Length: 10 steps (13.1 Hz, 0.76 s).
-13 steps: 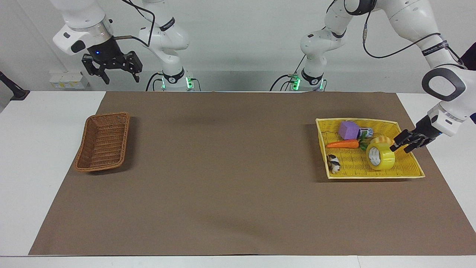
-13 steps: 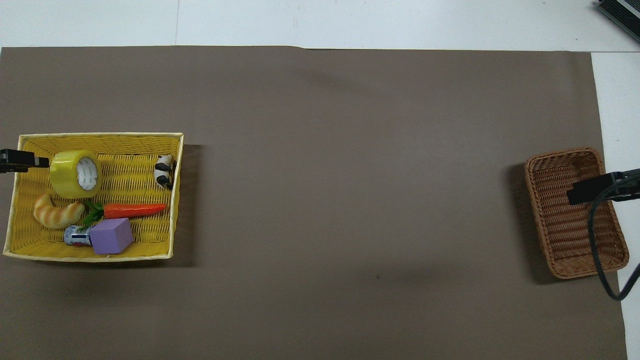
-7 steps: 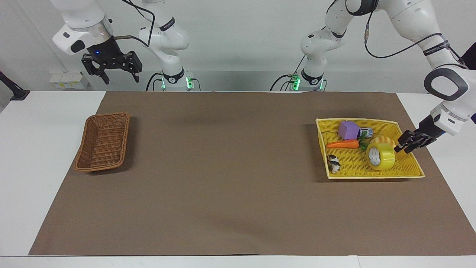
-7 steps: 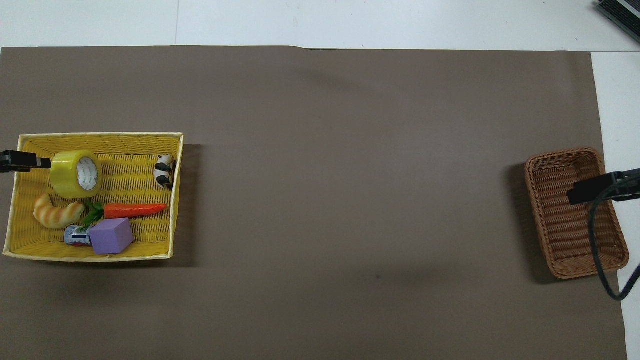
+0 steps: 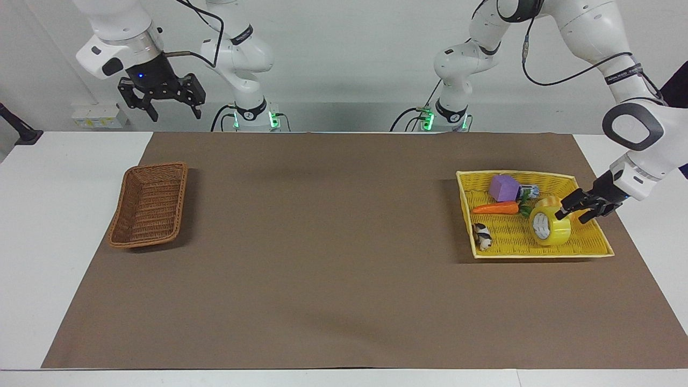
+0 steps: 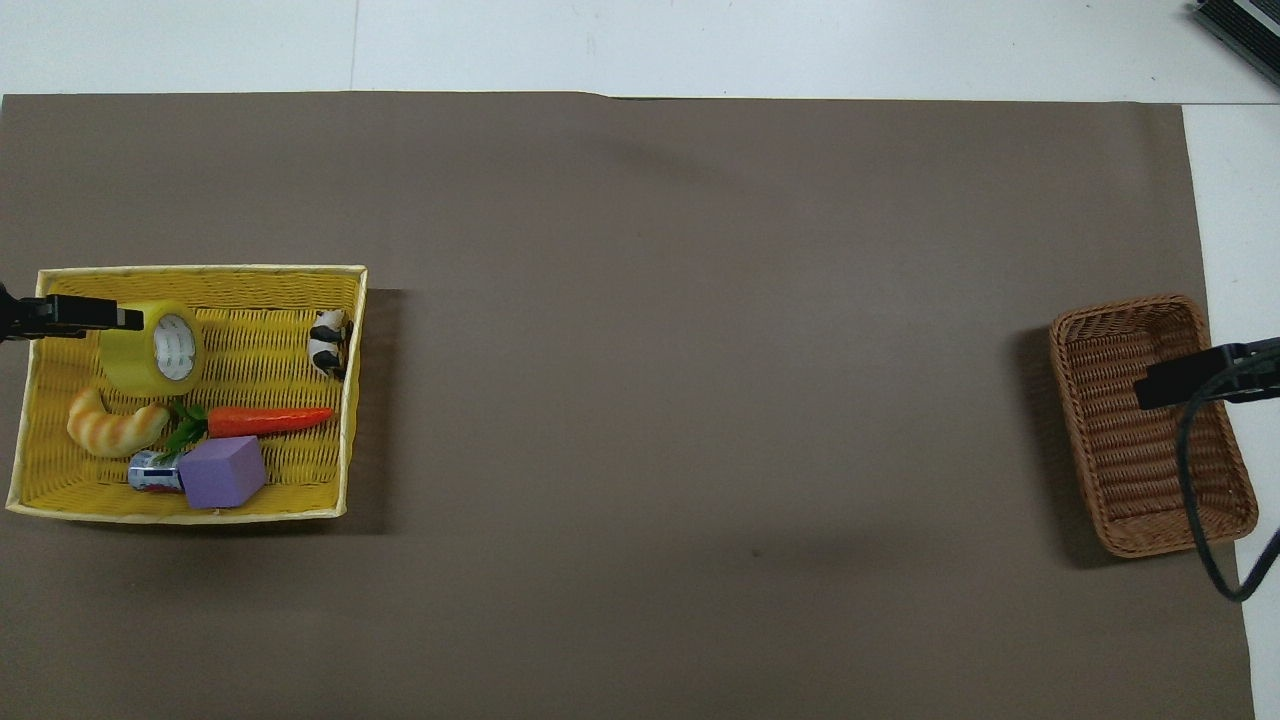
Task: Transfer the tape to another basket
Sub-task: 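Lower the left gripper onto the yellow tape roll in the yellow basket, then close the left gripper on the tape roll and lift it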
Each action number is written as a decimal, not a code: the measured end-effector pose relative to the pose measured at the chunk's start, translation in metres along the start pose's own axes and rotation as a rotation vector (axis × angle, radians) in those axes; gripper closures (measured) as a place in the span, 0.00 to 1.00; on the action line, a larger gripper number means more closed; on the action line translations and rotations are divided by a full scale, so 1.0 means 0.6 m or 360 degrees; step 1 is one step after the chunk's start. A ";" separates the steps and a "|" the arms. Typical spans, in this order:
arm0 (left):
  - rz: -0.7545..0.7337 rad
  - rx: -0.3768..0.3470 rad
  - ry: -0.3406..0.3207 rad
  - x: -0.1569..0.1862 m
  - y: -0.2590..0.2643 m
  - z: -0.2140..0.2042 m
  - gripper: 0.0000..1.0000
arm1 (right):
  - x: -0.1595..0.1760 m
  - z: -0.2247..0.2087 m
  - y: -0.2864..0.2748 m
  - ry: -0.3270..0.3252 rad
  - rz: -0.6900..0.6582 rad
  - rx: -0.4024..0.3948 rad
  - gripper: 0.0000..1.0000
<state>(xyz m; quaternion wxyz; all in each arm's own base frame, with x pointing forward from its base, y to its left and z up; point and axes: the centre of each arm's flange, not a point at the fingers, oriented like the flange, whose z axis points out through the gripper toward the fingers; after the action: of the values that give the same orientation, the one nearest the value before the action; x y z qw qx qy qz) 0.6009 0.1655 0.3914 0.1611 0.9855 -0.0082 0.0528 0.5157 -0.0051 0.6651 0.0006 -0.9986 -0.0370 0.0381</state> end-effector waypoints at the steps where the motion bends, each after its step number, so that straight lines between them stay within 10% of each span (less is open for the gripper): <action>1: 0.0004 0.0006 0.0002 -0.001 0.004 0.010 0.05 | 0.000 0.000 0.000 0.0000 0.0000 0.0000 0.00; 5: 0.0007 0.0030 0.0002 -0.010 0.006 0.029 0.12 | 0.000 0.000 0.000 0.0000 0.0000 0.0000 0.00; 7: 0.0041 0.0072 -0.0009 -0.010 0.006 0.025 0.40 | 0.000 0.000 0.000 0.0000 -0.0001 0.0000 0.00; 10: 0.0112 0.0151 -0.0038 -0.008 0.011 0.023 0.45 | 0.000 0.000 -0.001 0.0000 -0.0001 0.0000 0.00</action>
<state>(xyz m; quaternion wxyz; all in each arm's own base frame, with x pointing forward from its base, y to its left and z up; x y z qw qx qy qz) 0.5971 0.1548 0.3799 0.1123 0.9917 -0.0422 0.0472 0.5157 -0.0047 0.6651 0.0005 -0.9986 -0.0373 0.0381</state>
